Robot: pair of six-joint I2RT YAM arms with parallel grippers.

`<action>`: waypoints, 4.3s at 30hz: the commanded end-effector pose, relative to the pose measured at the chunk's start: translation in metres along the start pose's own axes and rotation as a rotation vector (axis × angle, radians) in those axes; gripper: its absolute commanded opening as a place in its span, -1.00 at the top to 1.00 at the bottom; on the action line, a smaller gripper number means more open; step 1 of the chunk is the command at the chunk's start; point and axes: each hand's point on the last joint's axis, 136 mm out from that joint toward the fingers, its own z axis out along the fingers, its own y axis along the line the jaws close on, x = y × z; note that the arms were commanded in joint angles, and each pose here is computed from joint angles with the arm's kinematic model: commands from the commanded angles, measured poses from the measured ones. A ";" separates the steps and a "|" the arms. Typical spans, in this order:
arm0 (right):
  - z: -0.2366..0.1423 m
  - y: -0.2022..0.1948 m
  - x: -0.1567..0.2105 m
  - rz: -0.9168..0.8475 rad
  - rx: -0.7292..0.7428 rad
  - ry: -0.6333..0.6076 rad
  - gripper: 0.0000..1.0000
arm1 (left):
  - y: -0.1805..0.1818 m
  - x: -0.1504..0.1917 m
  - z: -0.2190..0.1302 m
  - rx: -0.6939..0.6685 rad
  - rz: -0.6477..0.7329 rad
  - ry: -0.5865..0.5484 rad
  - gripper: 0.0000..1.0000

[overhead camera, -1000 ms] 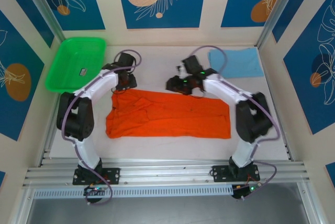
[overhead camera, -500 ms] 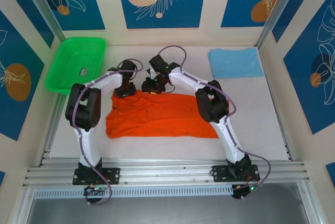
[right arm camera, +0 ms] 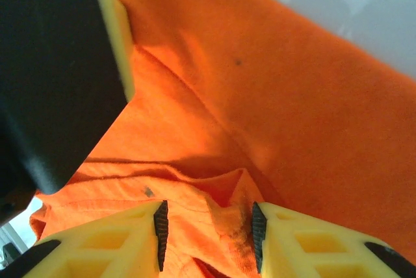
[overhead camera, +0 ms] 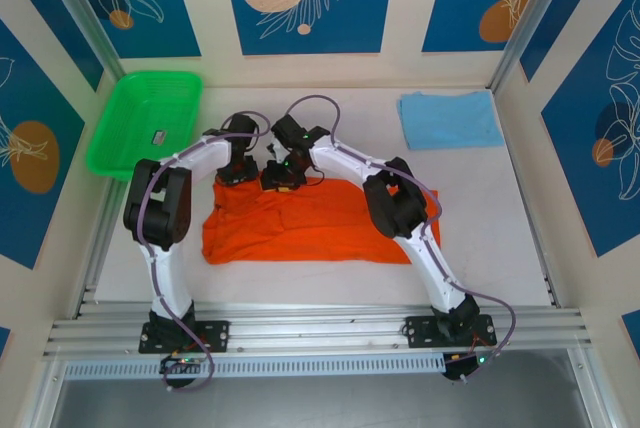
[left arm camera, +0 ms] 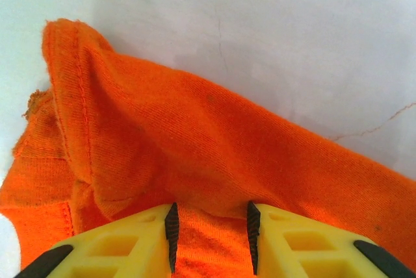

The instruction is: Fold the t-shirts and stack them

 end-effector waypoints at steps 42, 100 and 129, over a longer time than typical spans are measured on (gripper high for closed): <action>-0.065 0.014 0.095 -0.194 0.049 -0.080 0.16 | 0.014 -0.006 -0.033 0.028 -0.052 -0.086 0.33; -0.210 -0.317 0.157 1.276 0.108 -0.323 0.37 | -0.027 0.020 0.039 -0.114 0.000 0.060 0.48; -0.249 -0.290 0.177 1.081 0.211 -0.554 0.04 | -0.143 -0.157 -0.055 0.223 0.082 -0.264 -0.47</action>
